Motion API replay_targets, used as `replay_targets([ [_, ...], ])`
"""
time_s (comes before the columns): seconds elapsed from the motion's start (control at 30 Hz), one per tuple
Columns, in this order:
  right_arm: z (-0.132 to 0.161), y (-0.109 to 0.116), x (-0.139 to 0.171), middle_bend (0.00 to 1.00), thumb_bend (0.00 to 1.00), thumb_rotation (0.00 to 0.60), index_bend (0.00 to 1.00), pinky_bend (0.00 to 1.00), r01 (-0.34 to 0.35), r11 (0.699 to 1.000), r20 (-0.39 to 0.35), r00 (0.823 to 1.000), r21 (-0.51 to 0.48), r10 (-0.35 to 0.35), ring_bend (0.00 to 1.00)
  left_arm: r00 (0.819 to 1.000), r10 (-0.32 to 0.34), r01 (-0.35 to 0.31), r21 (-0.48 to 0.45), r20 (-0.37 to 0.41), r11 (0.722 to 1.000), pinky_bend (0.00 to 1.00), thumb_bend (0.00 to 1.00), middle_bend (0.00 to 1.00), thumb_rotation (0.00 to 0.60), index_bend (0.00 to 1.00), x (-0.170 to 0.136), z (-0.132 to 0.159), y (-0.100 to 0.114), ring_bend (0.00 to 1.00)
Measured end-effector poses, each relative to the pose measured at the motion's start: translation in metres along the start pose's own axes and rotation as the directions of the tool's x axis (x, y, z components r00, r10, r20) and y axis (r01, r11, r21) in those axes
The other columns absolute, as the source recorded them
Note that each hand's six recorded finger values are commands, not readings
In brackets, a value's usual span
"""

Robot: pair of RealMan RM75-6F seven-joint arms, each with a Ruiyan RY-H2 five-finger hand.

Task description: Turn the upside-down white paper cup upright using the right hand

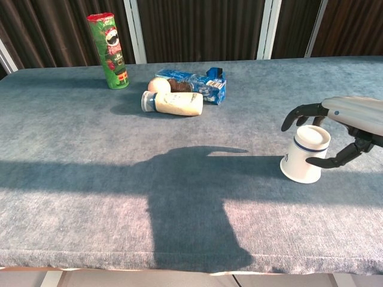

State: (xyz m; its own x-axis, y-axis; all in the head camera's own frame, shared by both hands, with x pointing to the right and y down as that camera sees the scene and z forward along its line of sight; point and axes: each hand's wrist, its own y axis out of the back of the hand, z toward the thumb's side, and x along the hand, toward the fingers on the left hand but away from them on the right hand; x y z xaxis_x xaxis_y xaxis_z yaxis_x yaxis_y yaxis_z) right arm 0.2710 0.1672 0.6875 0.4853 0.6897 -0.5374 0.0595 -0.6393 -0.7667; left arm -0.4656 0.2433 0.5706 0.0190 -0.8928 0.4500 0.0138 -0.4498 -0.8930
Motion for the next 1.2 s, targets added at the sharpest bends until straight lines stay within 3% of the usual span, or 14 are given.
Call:
replay_targets([
  [0.27,-0.004,-0.001,0.000,0.43,0.61,0.600,0.53,0.55,0.025,0.999,0.029,0.999,0.031,-0.026,0.41,1.000,-0.005,0.005,0.000,-0.009,1.000,0.46,0.38,0.50,0.600,0.41,0.000,-0.001,-0.001,0.44],
  [0.5,-0.008,-0.001,0.000,0.56,0.73,0.600,0.70,0.66,0.066,0.996,0.062,0.996,0.053,-0.069,0.56,1.000,-0.006,0.006,0.000,-0.013,1.000,0.46,0.38,0.51,0.600,0.41,0.001,-0.001,-0.001,0.45],
  [0.73,-0.007,0.002,0.002,0.58,0.75,0.600,0.74,0.68,0.134,0.989,0.053,0.990,-0.057,-0.131,0.58,1.000,-0.007,0.007,0.002,-0.016,1.000,0.46,0.38,0.51,0.600,0.41,0.001,-0.001,-0.001,0.46],
  [0.83,-0.006,0.004,0.003,0.58,0.75,0.600,0.74,0.68,0.168,0.973,0.039,0.986,-0.160,-0.163,0.58,1.000,-0.006,0.006,0.004,-0.018,1.000,0.46,0.38,0.51,0.600,0.41,0.001,-0.001,-0.001,0.46],
  [0.97,-0.007,0.000,0.004,0.58,0.75,0.600,0.73,0.68,0.178,0.923,0.018,0.983,-0.341,-0.183,0.58,1.000,-0.006,0.006,0.004,-0.017,1.000,0.46,0.38,0.51,0.600,0.41,0.001,-0.001,-0.001,0.46],
  [1.07,-0.010,-0.008,0.004,0.58,0.75,0.600,0.70,0.67,0.147,0.873,-0.002,0.986,-0.464,-0.167,0.56,1.000,-0.007,0.007,0.005,-0.015,1.000,0.46,0.38,0.51,0.600,0.41,0.002,0.000,-0.001,0.46],
  [1.2,-0.016,-0.024,0.003,0.58,0.75,0.600,0.68,0.62,0.072,0.828,-0.038,0.993,-0.557,-0.112,0.51,1.000,-0.006,0.006,0.004,-0.017,1.000,0.46,0.38,0.51,0.600,0.41,0.002,-0.001,-0.001,0.46],
])
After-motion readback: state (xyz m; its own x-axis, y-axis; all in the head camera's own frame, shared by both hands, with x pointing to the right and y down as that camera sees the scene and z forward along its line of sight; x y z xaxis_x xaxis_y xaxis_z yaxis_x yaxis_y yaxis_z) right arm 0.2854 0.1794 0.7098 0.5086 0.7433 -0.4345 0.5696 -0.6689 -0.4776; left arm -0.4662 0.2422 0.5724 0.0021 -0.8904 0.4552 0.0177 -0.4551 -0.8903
